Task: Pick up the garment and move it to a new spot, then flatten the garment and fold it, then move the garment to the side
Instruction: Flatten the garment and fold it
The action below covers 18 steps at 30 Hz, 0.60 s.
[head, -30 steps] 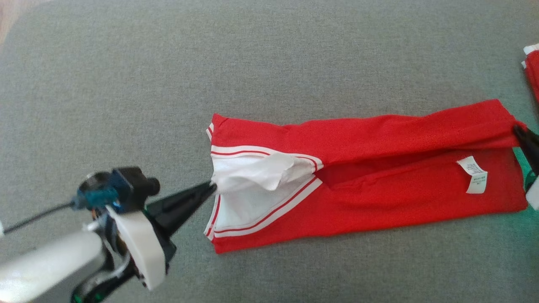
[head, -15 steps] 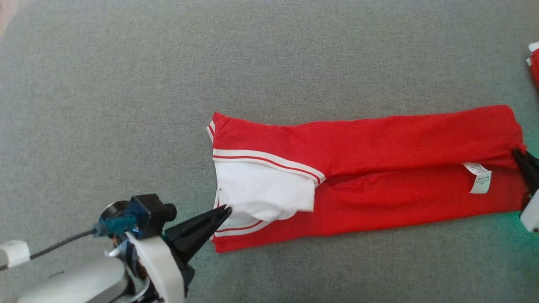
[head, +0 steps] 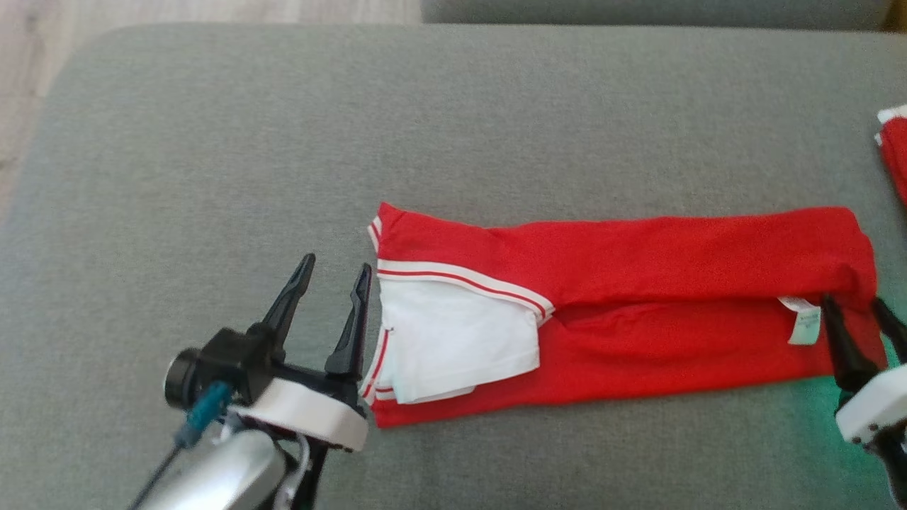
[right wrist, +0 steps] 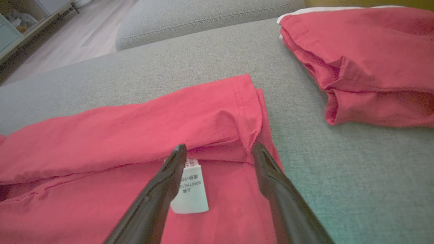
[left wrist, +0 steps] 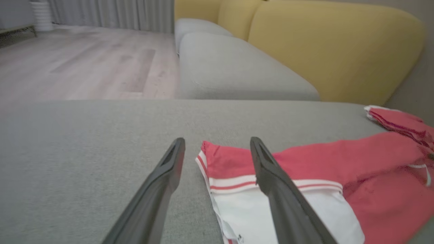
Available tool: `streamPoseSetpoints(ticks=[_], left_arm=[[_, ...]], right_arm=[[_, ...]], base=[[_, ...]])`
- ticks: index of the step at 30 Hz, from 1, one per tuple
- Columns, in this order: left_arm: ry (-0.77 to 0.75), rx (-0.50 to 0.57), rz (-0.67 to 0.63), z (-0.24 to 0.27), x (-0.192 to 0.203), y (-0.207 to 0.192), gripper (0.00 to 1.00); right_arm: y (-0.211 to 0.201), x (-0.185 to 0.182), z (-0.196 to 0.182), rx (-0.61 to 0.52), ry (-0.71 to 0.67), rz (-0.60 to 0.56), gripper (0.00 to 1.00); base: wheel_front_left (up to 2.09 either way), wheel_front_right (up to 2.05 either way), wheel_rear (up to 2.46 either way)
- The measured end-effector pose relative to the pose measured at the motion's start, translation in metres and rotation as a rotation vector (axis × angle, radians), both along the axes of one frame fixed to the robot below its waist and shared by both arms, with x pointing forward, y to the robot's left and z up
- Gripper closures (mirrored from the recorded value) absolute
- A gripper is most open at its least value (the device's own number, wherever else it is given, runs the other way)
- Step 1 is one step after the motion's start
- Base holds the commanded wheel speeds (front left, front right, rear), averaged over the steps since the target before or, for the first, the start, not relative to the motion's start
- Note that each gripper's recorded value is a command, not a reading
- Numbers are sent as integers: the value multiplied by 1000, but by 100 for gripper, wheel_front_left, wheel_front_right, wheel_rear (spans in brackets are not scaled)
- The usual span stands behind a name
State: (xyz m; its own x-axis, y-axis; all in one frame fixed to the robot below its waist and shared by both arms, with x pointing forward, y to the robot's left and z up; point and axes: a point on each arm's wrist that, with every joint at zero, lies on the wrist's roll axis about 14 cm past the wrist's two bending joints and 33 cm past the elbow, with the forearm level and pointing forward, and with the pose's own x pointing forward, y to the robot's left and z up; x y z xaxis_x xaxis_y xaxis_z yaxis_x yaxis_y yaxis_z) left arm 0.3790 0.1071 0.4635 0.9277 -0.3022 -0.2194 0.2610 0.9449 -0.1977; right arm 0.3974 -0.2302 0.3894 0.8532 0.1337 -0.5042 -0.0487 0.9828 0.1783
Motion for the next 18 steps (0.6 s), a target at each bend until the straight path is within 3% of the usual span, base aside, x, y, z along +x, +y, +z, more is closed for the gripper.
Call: streamPoseSetpoints(ticks=[4, 8, 18], left_arm=[[-114, -22, 181, 24, -5, 18, 0], [-155, 37, 287, 22, -28, 34, 0], [-266, 72, 383, 44, -45, 51, 0]], right_arm=[[4, 0, 4, 29, -18, -26, 0], [-7, 10, 11, 27, -28, -72, 0], [-28, 1, -27, -4, 182, -147, 0]], base=[[0, 0, 0], [0, 0, 0], [0, 0, 0]])
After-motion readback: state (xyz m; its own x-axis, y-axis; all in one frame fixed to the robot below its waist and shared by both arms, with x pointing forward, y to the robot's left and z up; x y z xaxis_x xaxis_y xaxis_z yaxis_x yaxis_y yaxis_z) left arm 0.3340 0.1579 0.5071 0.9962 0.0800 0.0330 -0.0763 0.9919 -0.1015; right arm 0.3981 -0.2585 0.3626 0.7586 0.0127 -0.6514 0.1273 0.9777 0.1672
